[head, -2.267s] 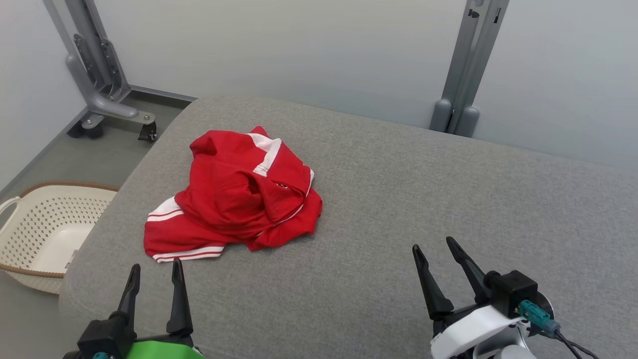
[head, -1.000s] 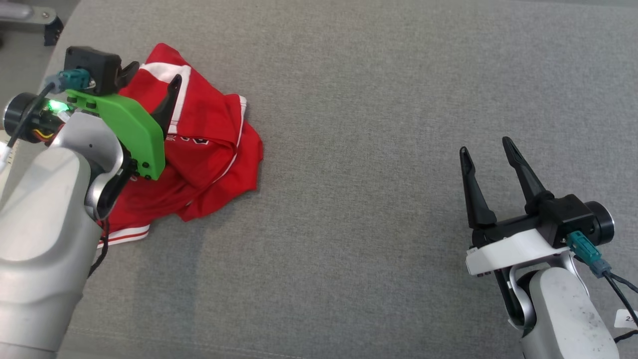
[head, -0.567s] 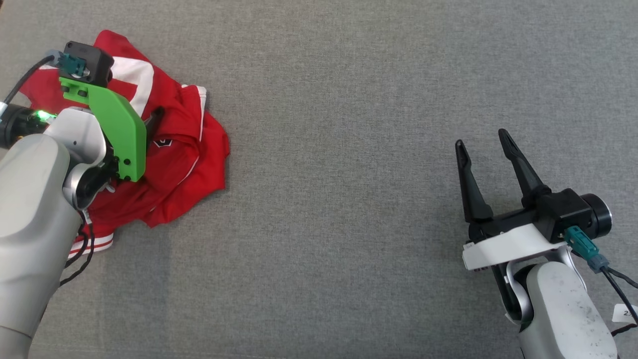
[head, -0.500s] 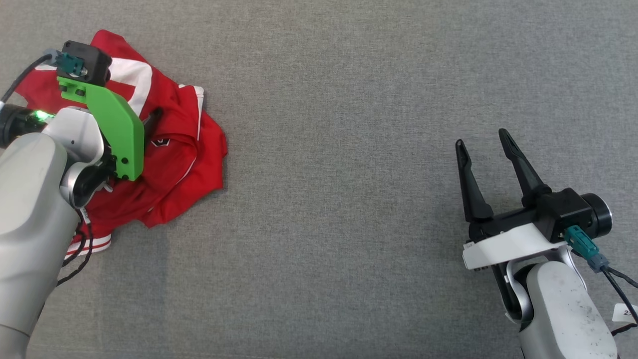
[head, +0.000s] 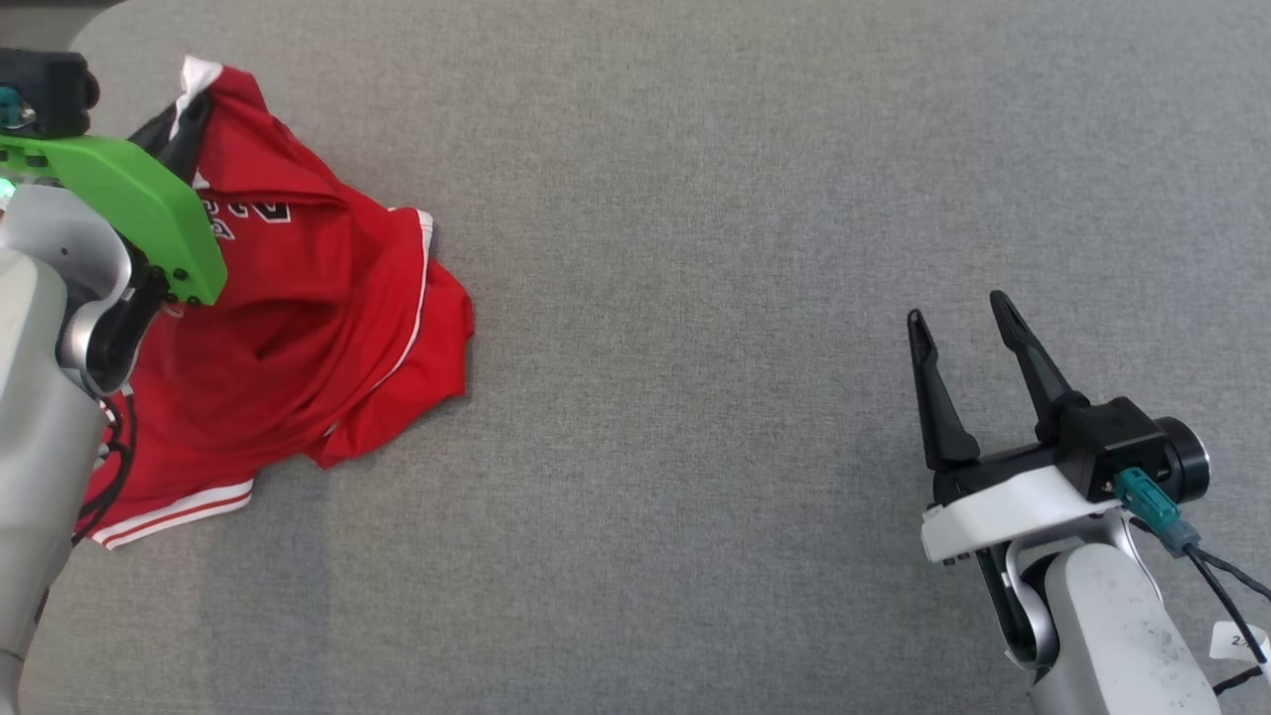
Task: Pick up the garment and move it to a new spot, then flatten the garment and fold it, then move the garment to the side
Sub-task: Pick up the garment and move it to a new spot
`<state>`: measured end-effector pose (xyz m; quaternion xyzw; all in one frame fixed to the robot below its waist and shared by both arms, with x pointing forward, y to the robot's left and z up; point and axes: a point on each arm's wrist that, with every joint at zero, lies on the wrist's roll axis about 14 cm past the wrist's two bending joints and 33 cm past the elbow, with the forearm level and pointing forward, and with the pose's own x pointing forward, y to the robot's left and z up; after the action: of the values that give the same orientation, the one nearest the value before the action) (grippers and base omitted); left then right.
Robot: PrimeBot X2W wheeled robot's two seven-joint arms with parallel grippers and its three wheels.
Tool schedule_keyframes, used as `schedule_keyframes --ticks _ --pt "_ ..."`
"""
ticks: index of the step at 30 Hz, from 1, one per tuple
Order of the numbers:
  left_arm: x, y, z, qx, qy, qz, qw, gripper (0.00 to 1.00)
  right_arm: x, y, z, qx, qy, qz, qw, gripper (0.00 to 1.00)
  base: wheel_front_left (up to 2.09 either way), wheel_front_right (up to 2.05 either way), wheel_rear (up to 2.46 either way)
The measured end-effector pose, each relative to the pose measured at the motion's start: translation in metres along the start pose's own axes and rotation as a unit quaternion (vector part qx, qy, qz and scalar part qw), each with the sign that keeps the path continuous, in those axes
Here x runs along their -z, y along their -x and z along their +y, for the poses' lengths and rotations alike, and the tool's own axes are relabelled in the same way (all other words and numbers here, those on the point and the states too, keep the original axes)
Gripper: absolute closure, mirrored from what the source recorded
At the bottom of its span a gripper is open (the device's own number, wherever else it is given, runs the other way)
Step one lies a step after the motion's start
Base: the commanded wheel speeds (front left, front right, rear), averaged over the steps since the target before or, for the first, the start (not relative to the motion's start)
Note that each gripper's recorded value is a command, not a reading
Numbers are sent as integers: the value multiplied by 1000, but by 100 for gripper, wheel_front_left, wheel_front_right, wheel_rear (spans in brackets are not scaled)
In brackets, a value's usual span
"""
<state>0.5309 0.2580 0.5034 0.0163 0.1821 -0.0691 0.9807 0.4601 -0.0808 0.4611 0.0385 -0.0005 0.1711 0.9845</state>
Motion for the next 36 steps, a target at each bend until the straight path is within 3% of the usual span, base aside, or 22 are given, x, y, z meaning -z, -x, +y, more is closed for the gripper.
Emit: schedule_keyframes --ticks 6,11,18,27,36 --pt "-78 39 2 -4 11 -159 987 100 -17 15 6 1 3 -13 1000 0 0 0 0" --pt "-137 90 -8 11 11 -287 958 100 -33 29 9 4 6 -28 1000 0 0 0 0" --pt "-181 153 -50 58 4 -387 920 100 -56 47 14 5 11 -53 999 0 0 0 0" --pt "-229 195 -134 161 -6 -456 875 100 -78 67 -7 43 14 -83 996 0 0 0 0" --pt "-244 178 -210 247 -4 -448 859 100 -89 87 -42 99 13 -99 990 0 0 0 0"
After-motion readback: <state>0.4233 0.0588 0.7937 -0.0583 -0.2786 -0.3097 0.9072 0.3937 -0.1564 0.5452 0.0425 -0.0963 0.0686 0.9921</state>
